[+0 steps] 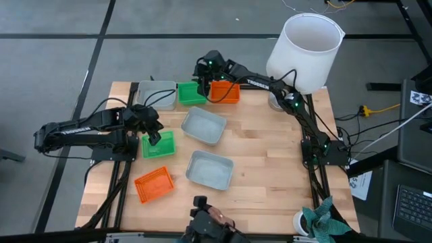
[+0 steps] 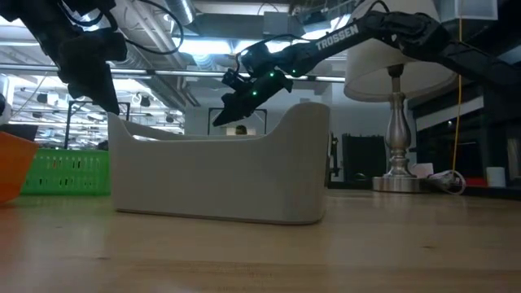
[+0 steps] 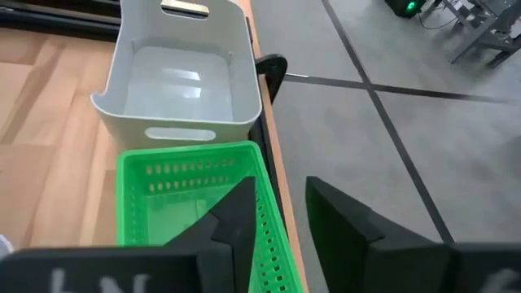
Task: Stack baskets by color
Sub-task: Stack the right gray bin into the left gray bin
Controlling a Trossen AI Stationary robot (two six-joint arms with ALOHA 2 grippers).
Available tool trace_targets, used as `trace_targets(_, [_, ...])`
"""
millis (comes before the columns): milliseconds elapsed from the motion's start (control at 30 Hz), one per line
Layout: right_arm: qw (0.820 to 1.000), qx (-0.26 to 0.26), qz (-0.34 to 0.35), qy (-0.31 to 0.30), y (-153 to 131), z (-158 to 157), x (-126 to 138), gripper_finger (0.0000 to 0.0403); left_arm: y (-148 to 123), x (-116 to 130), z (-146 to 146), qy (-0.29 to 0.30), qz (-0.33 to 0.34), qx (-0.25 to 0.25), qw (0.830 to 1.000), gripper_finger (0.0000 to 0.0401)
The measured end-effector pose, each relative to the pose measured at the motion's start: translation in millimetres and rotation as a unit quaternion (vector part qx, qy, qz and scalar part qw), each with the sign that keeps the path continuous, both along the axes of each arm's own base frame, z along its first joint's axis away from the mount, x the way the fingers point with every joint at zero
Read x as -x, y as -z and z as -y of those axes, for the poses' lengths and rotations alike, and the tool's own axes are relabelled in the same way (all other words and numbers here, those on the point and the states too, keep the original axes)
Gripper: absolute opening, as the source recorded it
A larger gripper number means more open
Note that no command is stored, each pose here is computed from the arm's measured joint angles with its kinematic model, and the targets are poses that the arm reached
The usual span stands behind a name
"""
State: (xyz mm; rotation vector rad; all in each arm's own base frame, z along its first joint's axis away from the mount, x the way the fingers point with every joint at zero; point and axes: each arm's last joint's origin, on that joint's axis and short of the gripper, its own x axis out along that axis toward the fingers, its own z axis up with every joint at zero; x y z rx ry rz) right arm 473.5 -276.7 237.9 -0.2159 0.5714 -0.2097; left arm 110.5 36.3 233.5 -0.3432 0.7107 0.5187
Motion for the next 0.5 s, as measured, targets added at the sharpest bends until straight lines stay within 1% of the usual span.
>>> trace_targets(167, [1.000, -0.001, 0.001, -0.006, -2.6, -8.9, -4.1, 0.0112, 0.0, 0.0, 0.0, 0.000, 0.000, 0.000, 1.000, 0.0039])
trace_targets(267, [1.000, -0.024, 0.004, 0.014, -17.9, -19.1, -1.3, 0.0112, 0.0, 0.0, 0.0, 0.000, 0.000, 0.000, 1.000, 0.0039])
trace_targets(333, [0.998, -0.052, -0.009, 0.035, -34.2, -28.1, 6.8, 0.0112, 0.0, 0.0, 0.0, 0.000, 0.000, 0.000, 1.000, 0.0039])
trace_targets(400, [0.994, -0.096, -0.038, 0.048, -47.0, -38.9, 18.2, 0.0112, 0.0, 0.0, 0.0, 0.000, 0.000, 0.000, 1.000, 0.0039])
trace_targets(500, [0.979, -0.165, -0.110, 0.041, -51.2, -56.8, 34.0, 0.0113, 0.1, 0.1, 0.0, 0.000, 0.000, 0.000, 1.000, 0.0039])
